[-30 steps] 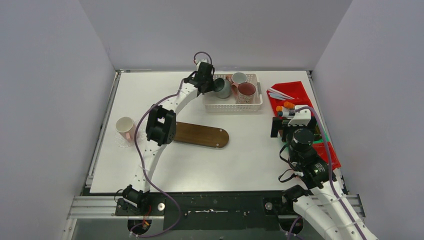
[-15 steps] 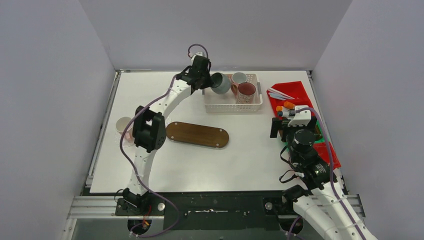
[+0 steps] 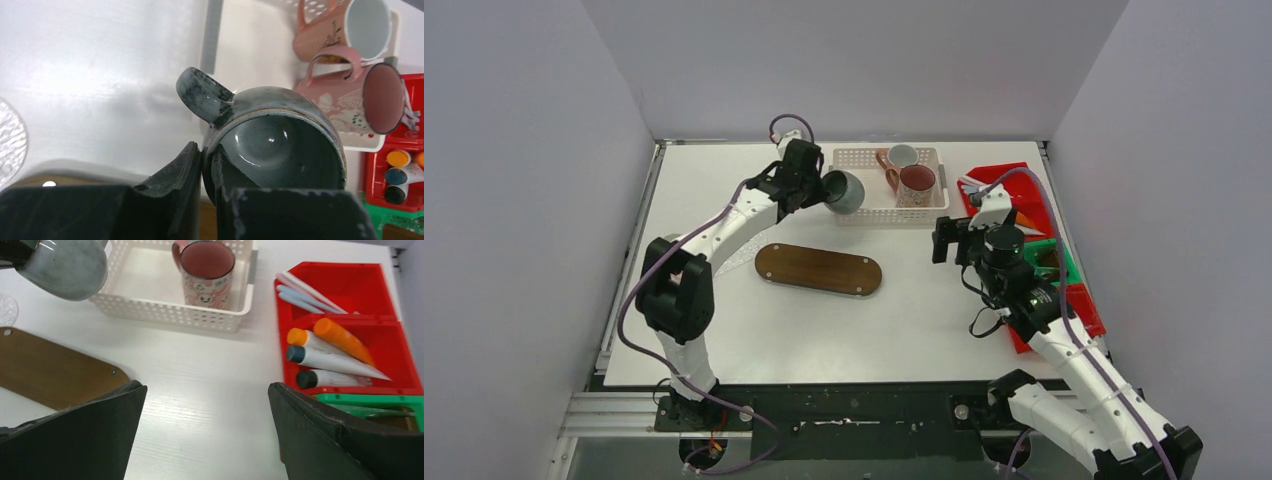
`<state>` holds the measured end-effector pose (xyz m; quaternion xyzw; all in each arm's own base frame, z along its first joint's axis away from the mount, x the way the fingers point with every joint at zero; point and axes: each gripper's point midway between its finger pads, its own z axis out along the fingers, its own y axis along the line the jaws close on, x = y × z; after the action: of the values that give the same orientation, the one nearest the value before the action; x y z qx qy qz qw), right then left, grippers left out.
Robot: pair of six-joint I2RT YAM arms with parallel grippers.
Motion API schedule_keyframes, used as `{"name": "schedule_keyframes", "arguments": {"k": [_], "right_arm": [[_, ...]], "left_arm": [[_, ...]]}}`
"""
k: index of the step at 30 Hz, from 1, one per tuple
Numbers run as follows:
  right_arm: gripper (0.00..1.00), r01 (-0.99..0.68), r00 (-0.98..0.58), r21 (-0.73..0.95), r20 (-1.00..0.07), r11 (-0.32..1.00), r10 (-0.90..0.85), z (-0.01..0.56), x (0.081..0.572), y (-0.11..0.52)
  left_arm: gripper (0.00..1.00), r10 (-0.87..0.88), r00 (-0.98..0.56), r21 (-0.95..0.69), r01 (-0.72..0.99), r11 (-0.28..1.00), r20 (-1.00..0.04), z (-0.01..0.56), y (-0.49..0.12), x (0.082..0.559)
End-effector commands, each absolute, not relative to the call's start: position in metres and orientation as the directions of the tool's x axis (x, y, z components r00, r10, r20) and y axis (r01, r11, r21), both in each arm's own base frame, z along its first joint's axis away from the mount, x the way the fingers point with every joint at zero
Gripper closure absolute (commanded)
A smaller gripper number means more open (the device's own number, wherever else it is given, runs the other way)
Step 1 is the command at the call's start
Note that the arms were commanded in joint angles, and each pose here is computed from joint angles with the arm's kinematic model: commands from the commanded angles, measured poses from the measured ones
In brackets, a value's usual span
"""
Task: Prepare toiletry sets of a toothbrush and toothpaste on the tray
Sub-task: Pick up the cup from the storage box.
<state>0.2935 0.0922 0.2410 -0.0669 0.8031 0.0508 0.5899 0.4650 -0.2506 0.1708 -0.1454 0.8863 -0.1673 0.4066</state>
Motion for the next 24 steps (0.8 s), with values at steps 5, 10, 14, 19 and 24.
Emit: {"name": "schedule_keyframes", "arguments": {"k": [5,10,14,19,24], "right_arm": [[0.00,-0.297,-0.247,0.097,-0.969,0.950,0.021,0.261,0.295,0.151],[0.00,-0.305,-0.256,0.100,-0.966,0.947,0.019,0.254,0.292,0.153],[0.00,-0.298,-0.248,0.102,-0.968,0.949,0.027,0.253,0.289,0.149],[0.00,-0.291,-0.250,0.092,-0.968,0.952,0.017,0.250,0.287,0.146],[0.00,-0.288,-0.249,0.083,-0.968,0.954,0.009,0.248,0.287,0.144]], "left_arm": [[1.00,-0.586,-0.362,-0.566,-0.170,0.806,-0.725,0.270,-0.203,0.440],[1.00,-0.583,-0.337,-0.522,-0.259,0.813,-0.740,0.265,-0.164,0.418],[1.00,-0.566,-0.346,-0.460,-0.344,0.818,-0.748,0.252,-0.131,0.400],[1.00,-0.546,-0.373,-0.375,-0.442,0.815,-0.750,0.232,-0.091,0.380],[1.00,-0.551,-0.356,-0.338,-0.510,0.791,-0.755,0.224,-0.059,0.367]]}}
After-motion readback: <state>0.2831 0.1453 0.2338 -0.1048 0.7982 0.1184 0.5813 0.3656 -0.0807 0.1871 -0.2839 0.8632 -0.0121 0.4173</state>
